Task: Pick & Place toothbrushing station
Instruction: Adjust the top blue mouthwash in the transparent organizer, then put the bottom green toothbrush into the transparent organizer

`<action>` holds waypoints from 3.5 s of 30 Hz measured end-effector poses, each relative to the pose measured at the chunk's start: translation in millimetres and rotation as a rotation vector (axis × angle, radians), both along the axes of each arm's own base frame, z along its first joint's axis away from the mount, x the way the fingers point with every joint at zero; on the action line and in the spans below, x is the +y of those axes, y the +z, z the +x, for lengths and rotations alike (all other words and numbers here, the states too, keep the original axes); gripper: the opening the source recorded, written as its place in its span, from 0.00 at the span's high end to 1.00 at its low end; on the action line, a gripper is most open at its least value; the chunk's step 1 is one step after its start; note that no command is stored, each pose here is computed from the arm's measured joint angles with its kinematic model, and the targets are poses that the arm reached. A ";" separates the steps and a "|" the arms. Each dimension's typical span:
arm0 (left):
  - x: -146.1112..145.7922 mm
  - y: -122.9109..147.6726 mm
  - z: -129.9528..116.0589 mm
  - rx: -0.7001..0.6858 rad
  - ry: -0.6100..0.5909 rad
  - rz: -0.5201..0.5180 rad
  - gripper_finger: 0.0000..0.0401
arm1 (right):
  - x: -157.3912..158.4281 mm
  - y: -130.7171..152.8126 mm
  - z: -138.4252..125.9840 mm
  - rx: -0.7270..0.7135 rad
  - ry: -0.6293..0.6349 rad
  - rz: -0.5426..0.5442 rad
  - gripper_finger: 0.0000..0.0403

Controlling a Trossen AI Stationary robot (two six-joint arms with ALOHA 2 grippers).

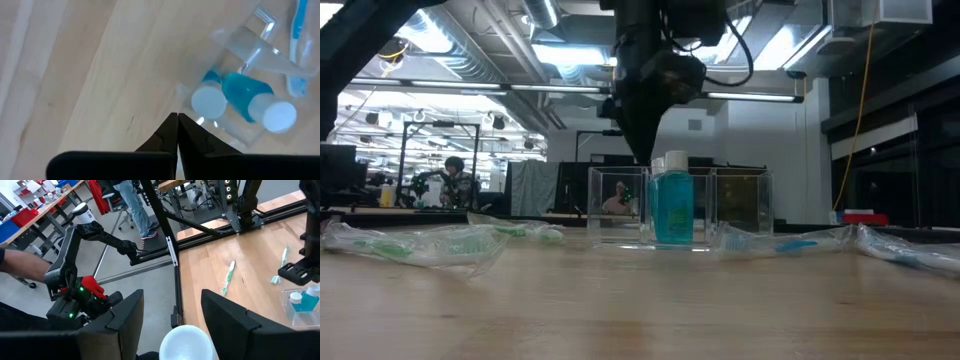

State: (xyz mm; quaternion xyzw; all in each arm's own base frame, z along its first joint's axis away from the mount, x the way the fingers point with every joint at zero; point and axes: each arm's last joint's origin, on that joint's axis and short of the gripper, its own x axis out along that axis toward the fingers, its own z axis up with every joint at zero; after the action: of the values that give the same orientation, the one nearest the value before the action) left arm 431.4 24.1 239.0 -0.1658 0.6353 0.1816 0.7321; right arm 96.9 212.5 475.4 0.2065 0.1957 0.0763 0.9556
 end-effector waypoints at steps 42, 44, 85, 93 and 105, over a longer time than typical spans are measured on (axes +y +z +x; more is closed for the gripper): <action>15.6 35.2 -36.1 0.149 -0.001 0.257 1.00 | -0.5 0.4 0.3 -0.014 -0.023 -0.001 0.50; 22.2 44.9 -54.2 0.250 0.012 0.276 0.99 | -0.5 0.4 0.3 -0.013 -0.023 0.001 0.50; -165.2 -47.6 -145.8 -0.278 -0.697 0.023 0.61 | -22.3 20.3 3.4 -0.281 -0.430 -0.064 0.50; -172.8 -67.2 -137.9 -0.258 -0.758 -0.014 0.60 | -20.7 26.4 7.0 -0.289 -0.431 -0.014 0.50; -177.6 -90.3 -132.3 -0.210 -0.747 -0.021 0.61 | -18.8 27.5 7.6 -0.287 -0.418 0.008 0.50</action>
State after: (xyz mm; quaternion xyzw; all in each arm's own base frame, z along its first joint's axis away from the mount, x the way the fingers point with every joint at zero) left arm 299.0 -153.5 148.7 0.0520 0.5754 -0.1219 0.8071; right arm 104.5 193.7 502.9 0.2332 0.0110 -0.0937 0.9678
